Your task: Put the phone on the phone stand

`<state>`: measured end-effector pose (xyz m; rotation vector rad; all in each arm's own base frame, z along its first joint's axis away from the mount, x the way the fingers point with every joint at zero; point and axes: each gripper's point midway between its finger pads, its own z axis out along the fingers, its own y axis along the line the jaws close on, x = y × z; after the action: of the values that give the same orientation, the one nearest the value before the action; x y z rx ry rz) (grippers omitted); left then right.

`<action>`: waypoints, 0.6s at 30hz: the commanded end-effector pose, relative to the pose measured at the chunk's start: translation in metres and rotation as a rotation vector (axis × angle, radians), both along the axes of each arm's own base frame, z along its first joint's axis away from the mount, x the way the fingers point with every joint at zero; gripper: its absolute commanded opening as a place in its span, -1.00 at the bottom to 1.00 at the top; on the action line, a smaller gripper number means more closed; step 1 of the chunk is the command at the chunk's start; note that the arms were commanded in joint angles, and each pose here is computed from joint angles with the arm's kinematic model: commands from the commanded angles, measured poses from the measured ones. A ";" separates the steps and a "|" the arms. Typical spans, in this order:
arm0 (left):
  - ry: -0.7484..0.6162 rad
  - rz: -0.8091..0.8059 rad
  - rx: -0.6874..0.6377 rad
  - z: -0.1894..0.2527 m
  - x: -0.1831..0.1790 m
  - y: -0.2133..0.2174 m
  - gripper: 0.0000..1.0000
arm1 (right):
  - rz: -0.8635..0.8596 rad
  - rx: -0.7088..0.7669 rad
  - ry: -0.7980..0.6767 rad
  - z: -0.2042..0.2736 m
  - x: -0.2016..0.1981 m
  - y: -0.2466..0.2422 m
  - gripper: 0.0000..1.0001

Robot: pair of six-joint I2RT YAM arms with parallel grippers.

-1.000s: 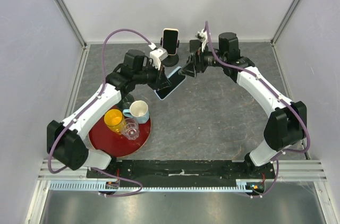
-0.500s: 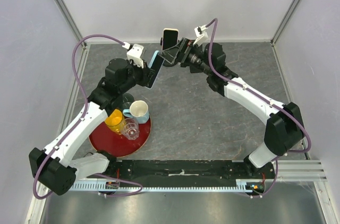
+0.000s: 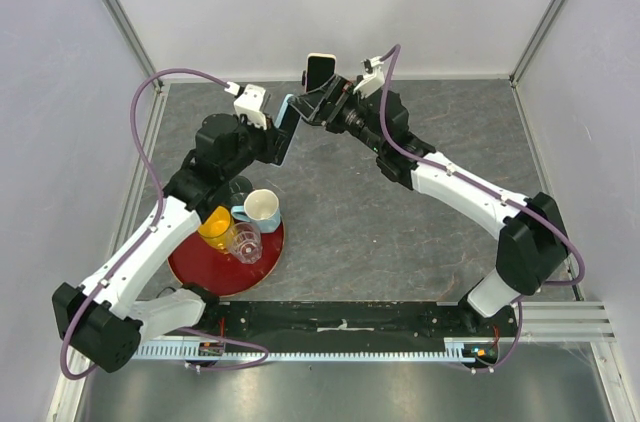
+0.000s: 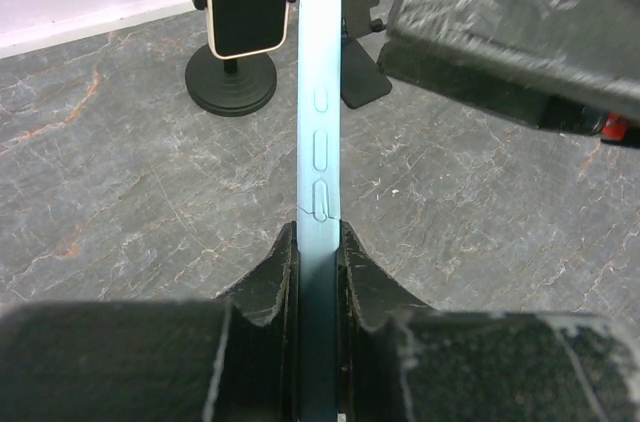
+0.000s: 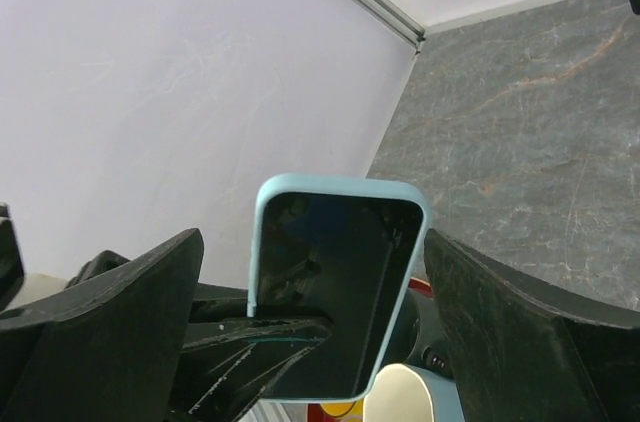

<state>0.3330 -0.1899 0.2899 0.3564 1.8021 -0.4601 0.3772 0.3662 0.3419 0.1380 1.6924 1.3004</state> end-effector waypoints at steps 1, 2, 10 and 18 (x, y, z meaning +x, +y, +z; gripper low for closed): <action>-0.152 0.030 -0.111 0.052 0.001 0.003 -0.95 | -0.023 0.029 -0.015 0.018 -0.001 0.007 0.96; -0.158 0.031 -0.118 0.054 0.001 0.003 -0.95 | -0.023 0.031 -0.017 0.018 0.000 0.009 0.96; -0.167 0.025 -0.141 0.056 -0.003 0.004 -0.95 | 0.032 0.021 0.004 0.004 0.000 0.031 0.96; -0.179 0.017 -0.181 0.063 -0.003 0.005 -0.95 | 0.048 0.042 0.026 -0.005 0.000 0.040 0.59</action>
<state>0.3290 -0.1846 0.2947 0.3199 1.7667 -0.4779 0.3763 0.3974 0.3160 0.1413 1.7610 1.3181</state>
